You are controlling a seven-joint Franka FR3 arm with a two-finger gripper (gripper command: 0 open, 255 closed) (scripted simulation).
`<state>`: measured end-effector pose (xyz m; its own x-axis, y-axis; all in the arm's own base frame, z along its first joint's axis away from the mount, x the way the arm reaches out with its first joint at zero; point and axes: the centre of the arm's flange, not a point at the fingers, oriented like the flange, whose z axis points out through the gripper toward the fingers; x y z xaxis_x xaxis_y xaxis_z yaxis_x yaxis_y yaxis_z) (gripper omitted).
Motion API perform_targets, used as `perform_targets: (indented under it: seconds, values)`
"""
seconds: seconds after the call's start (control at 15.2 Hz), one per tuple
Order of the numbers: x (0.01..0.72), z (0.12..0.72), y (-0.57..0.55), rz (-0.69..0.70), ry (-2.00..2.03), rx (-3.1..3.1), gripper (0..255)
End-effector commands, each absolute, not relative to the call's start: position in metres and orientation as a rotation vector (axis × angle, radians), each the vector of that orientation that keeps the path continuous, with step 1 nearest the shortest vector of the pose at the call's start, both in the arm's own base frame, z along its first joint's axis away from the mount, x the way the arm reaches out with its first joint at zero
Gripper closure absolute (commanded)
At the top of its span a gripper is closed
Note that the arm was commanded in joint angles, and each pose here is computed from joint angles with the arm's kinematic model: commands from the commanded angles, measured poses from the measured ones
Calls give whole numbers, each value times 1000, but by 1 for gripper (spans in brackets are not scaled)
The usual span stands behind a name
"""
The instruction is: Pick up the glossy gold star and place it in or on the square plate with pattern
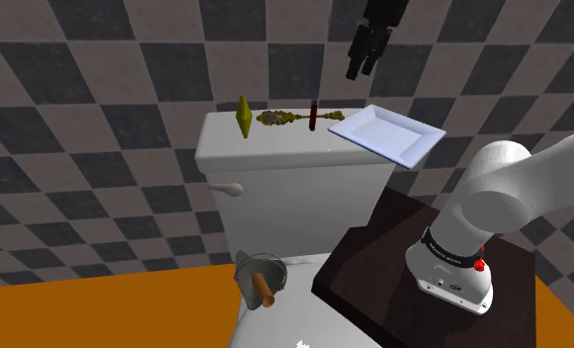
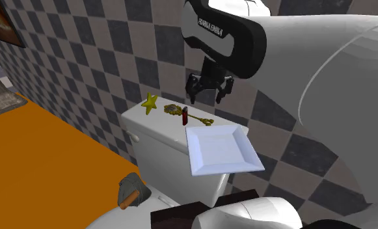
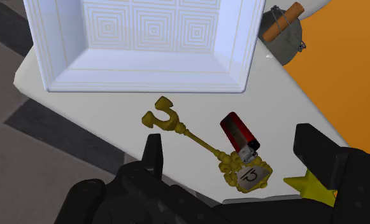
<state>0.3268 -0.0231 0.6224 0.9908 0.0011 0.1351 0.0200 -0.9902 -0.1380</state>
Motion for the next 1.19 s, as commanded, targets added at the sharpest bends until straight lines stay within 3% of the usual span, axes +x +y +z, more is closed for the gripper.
perform_targets:
  seconds: [0.0, 1.12]
  values:
    - [327, 622, -23, -203, -16, -2995, 0]
    - [479, 590, 178, -71, 548, -3138, 0]
